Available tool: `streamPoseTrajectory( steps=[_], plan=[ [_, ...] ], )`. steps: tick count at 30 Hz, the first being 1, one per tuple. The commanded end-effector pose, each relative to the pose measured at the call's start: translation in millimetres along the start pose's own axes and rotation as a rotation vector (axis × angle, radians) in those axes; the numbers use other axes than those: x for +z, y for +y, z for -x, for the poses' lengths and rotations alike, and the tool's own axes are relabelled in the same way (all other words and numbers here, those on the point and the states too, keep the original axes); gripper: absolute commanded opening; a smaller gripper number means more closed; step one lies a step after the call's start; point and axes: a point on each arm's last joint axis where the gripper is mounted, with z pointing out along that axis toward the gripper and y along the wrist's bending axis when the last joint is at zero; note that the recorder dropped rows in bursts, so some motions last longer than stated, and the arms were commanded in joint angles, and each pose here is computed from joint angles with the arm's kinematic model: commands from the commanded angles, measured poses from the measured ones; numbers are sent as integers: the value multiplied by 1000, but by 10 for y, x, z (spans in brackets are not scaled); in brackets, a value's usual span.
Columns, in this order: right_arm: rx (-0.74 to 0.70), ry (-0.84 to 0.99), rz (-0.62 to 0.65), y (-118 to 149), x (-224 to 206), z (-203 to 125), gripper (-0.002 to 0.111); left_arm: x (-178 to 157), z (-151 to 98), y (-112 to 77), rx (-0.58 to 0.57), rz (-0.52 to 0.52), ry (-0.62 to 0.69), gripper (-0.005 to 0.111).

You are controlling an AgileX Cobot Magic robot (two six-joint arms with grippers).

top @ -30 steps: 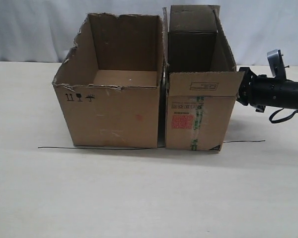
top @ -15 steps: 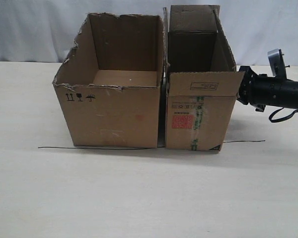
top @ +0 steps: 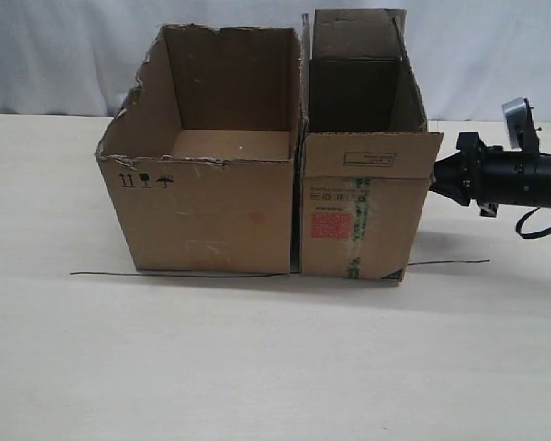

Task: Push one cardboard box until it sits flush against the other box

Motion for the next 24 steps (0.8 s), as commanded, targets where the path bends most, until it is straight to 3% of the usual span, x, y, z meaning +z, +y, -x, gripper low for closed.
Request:
streamPoseTrajectory(
  steps=[1,18,21,24],
  plan=[
    [-7,21,45,72,33,-13,5,-1,-3,0,-1,2,-6,0],
    [-22,-126,-37,70,-59,160,5,-1,-4,-1,-2,2,-4,0],
    [-67,-173,-69,262,-403,274,5,-1,-4,-1,-2,2,-4,0],
    [-187,-256,-209,756,-920,109,5,-1,-4,-1,-2,2,-4,0]
  ],
)
